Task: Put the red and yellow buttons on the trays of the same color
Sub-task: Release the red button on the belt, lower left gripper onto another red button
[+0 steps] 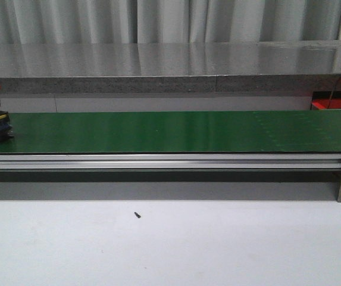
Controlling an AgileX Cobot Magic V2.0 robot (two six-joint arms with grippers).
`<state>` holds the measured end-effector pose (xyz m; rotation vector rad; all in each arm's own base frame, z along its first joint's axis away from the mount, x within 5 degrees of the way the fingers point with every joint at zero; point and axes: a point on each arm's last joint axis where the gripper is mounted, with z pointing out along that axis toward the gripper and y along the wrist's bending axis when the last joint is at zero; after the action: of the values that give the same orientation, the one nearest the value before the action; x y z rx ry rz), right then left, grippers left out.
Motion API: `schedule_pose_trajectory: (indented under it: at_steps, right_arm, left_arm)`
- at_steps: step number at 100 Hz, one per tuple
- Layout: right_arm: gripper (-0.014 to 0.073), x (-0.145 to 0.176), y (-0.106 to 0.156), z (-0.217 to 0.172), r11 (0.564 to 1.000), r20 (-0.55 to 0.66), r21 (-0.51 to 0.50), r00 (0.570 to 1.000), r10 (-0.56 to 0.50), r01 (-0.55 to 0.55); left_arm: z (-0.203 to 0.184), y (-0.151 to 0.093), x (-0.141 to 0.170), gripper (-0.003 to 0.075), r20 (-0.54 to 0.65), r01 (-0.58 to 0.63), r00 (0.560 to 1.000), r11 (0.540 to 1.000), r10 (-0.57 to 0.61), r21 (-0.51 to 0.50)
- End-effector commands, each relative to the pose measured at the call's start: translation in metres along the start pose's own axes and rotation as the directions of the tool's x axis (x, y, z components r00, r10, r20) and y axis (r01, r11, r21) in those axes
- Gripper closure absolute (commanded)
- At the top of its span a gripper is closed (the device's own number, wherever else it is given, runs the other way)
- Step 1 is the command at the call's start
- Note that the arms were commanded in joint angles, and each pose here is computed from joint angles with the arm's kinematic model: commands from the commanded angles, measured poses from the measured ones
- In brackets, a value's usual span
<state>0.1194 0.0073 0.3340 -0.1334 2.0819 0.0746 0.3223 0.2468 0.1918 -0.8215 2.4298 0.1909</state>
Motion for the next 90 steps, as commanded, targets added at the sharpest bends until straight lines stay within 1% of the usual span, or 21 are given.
schedule_pose_trajectory:
  at_steps: [1,11,34,41,48,55,60,74,80,90]
  right_arm:
    - [0.0664,-0.012,-0.001,-0.005,1.000,0.083,0.018,0.996,-0.012,0.010]
    - [0.0664,-0.012,-0.001,-0.005,1.000,0.083,0.018,0.996,-0.012,0.010]
    - [0.0664,-0.012,-0.001,-0.005,1.000,0.083,0.018,0.996,-0.012,0.010]
    - [0.0664,-0.012,-0.001,-0.005,1.000,0.083,0.018,0.996,-0.012,0.010]
    - [0.0664,-0.012,-0.001,-0.005,1.000,0.083,0.018,0.996,-0.012,0.010]
    - [0.0664,-0.012,-0.001,-0.005,1.000,0.083,0.018,0.996,-0.012,0.010]
    - [0.0664,-0.012,-0.001,-0.005,1.000,0.083,0.018,0.996,-0.012,0.010]
    - [0.0664,-0.012,-0.001,-0.005,1.000,0.083,0.018,0.996,-0.012,0.010]
    - [0.0664,-0.012,-0.001,-0.005,1.000,0.083,0.018,0.996,-0.012,0.010]
    - [0.0664,-0.012,-0.001,-0.005,1.000,0.083,0.018,0.996,-0.012,0.010]
  left_arm:
    - [-0.017,0.001,-0.020,0.0099,0.117,0.015,0.993,1.000,-0.014,-0.005]
    - [-0.009,0.002,-0.017,0.0100,0.102,0.016,0.995,1.000,-0.015,-0.005]
    - [-0.006,0.002,-0.017,0.0104,0.109,0.013,0.994,1.000,-0.012,-0.009]
    - [-0.006,0.002,-0.017,0.0134,0.109,0.013,0.994,1.000,-0.012,-0.009]
    - [-0.006,0.002,-0.016,0.0200,0.103,0.013,0.995,1.000,-0.012,-0.008]
    - [-0.005,0.002,-0.015,0.0293,0.090,0.013,0.996,1.000,-0.012,-0.007]
    - [-0.005,0.002,-0.014,0.0374,0.078,0.013,0.997,1.000,-0.012,-0.006]
    - [-0.005,0.001,-0.011,0.0554,0.043,0.018,0.999,1.000,-0.018,0.000]
    - [-0.005,0.000,-0.010,0.0617,0.030,0.033,0.999,0.999,-0.034,0.009]
    - [-0.013,-0.001,-0.012,0.0687,0.033,0.055,0.998,0.998,-0.056,0.024]
